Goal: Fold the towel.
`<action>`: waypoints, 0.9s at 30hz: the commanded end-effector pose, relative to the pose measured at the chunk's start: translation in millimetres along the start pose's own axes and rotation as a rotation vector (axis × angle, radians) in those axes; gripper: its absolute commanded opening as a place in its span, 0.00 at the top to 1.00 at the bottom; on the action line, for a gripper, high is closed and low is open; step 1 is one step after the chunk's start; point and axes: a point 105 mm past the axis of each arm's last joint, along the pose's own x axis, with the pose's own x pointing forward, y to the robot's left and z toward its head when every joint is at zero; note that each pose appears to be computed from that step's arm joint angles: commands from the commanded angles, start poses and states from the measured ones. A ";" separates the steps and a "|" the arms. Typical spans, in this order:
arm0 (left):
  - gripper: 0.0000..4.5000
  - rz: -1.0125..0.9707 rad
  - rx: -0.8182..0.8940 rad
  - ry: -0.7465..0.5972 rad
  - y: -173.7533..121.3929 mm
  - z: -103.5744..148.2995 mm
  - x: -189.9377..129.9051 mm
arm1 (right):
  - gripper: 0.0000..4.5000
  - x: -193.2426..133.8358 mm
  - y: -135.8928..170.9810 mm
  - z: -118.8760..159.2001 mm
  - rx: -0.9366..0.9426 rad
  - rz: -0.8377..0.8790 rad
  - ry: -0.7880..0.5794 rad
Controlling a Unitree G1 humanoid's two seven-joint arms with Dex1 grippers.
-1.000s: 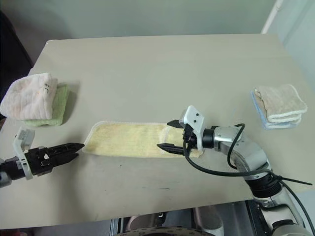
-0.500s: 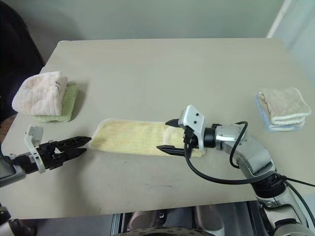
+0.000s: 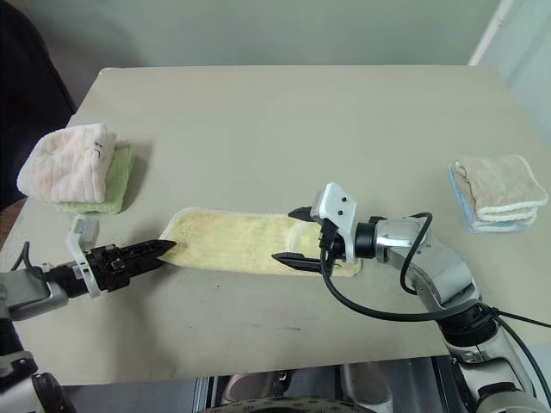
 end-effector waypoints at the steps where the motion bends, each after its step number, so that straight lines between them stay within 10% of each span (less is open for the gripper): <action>1: 0.69 -0.026 0.000 -0.003 -5.4 3.1 0.1 | 0.00 -4.0 -4.7 11.3 -0.035 -0.030 -0.035; 5: 0.99 -0.014 -0.006 -0.017 -2.3 6.1 -1.5 | 0.00 -3.7 -5.3 7.7 -0.032 -0.036 -0.029; 27: 0.99 -0.385 0.358 0.182 -109.4 -9.3 35.6 | 0.00 -50.1 -14.2 8.6 -0.014 -0.177 -0.033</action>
